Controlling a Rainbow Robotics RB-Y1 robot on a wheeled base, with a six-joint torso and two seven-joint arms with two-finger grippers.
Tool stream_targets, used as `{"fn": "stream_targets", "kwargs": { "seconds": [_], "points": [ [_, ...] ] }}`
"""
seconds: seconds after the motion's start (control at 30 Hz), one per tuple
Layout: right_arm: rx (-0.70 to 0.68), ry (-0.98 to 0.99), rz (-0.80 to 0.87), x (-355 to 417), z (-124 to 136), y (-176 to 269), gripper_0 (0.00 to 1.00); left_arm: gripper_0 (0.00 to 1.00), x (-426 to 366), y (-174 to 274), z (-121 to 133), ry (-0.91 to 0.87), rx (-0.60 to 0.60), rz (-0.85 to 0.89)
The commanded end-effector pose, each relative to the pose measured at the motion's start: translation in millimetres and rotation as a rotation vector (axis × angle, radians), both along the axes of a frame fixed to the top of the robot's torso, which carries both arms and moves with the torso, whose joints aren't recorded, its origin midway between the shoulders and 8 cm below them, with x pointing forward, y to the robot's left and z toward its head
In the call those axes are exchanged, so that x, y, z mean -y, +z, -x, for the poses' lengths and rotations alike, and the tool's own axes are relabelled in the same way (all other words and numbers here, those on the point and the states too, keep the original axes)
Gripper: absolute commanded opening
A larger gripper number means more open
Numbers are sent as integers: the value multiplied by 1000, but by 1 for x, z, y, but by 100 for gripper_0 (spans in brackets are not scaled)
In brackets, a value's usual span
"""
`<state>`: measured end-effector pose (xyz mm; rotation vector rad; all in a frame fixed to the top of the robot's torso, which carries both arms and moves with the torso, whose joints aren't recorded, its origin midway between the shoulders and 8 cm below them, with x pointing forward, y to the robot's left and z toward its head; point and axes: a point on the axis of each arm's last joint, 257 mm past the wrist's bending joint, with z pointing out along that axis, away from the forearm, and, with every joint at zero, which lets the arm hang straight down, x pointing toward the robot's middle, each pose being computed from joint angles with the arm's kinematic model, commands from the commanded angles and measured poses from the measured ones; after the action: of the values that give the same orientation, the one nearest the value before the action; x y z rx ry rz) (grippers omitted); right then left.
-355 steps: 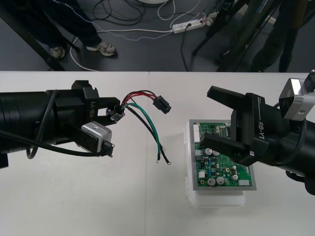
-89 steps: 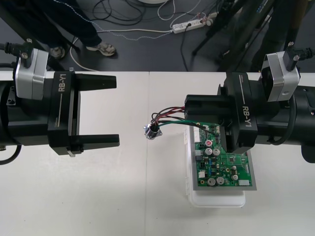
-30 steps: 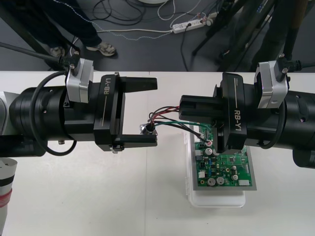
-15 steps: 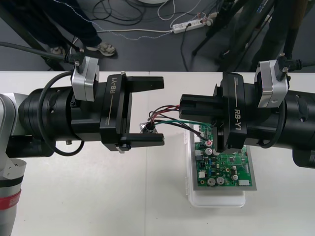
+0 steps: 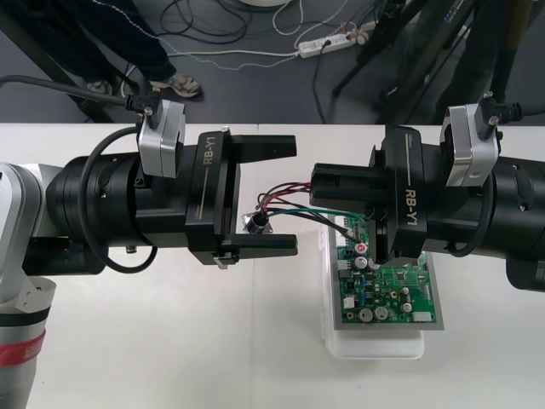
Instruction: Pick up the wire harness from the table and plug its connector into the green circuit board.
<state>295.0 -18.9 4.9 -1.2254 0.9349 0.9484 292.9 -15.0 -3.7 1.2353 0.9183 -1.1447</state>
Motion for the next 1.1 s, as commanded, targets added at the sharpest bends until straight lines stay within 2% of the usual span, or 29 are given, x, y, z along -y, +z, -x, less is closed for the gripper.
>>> {"fn": "stream_targets", "kwargs": {
  "seconds": [0.03, 0.83, 0.9, 0.97, 1.0, 1.1],
  "points": [
    [58, 11, -11, -7, 11, 6, 0, 100, 12, 22, -1, -3, -2, 51],
    [54, 12, -11, -7, 11, 6, 0, 100, 20, 20, 3, -22, -28, 46],
    [53, 12, -10, -7, 11, 6, 0, 87, 21, 21, 3, -21, -29, 49],
    [53, 12, -10, -7, 11, 6, 0, 79, 21, 22, 3, -22, -29, 49],
    [53, 12, -10, -7, 11, 6, 0, 66, 22, 22, 2, -20, -28, 51],
    [53, 12, -10, -7, 11, 6, 0, 46, 22, 23, 2, -18, -26, 51]
  ]
}}
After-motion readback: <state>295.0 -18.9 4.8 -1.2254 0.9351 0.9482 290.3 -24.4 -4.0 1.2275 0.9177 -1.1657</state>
